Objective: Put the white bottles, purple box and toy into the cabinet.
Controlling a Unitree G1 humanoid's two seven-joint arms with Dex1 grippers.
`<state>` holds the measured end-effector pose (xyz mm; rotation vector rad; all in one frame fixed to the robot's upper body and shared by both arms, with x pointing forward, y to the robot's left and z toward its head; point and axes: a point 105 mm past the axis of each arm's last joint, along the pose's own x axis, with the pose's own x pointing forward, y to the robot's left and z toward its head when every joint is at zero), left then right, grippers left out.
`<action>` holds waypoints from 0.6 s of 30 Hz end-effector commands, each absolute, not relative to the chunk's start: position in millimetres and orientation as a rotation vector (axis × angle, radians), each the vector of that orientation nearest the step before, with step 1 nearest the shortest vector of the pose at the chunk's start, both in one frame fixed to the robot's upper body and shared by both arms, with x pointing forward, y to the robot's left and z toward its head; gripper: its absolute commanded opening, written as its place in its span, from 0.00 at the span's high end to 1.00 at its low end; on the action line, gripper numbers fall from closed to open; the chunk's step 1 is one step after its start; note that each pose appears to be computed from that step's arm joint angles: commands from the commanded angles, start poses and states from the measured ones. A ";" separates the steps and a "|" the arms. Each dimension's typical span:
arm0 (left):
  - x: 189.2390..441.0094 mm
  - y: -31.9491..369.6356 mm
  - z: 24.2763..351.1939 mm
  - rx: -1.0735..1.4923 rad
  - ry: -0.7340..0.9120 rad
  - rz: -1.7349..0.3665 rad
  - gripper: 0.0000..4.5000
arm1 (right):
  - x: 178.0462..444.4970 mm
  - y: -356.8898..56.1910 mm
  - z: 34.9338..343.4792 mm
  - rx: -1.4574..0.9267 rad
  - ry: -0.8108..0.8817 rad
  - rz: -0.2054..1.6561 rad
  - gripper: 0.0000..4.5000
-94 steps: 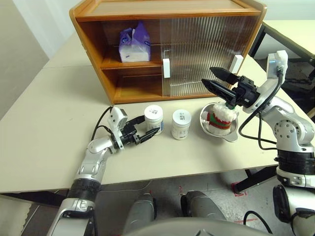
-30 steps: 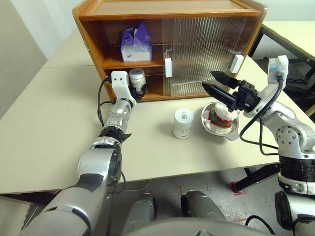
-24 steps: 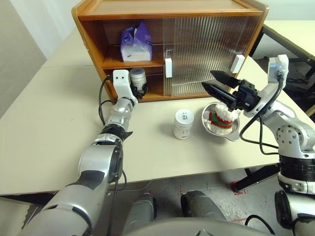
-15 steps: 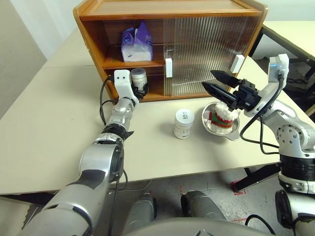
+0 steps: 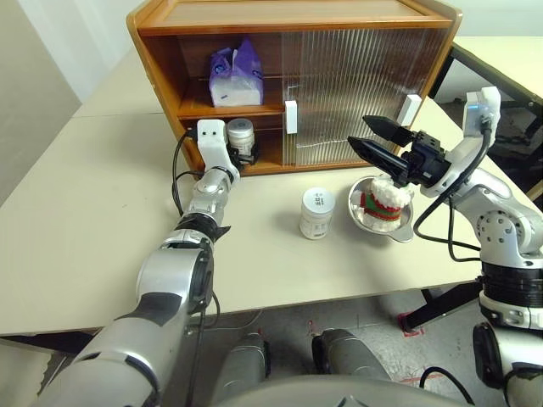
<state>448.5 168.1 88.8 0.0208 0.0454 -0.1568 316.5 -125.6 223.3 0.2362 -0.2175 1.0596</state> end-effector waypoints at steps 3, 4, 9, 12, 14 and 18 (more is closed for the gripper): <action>437.2 173.8 79.9 -0.019 0.017 -0.191 0.01 | 316.5 -122.4 224.3 0.244 -0.213 1.079 0.00; 435.2 175.3 78.7 -0.022 0.013 -0.194 0.01 | 316.6 -122.3 224.0 0.245 -0.213 1.080 0.00; 423.1 184.8 76.9 -0.034 -0.030 -0.194 0.01 | 317.9 -120.8 222.9 0.251 -0.210 1.086 0.00; 415.2 186.4 82.8 -0.034 -0.080 -0.194 0.01 | 318.7 -120.2 222.5 0.252 -0.209 1.091 0.00; 411.4 186.9 86.7 -0.037 -0.103 -0.193 0.01 | 318.7 -119.7 222.4 0.252 -0.208 1.094 0.00; 407.0 197.4 87.8 -0.063 -0.108 -0.146 0.10 | 319.4 -119.1 223.2 0.251 -0.211 1.098 0.00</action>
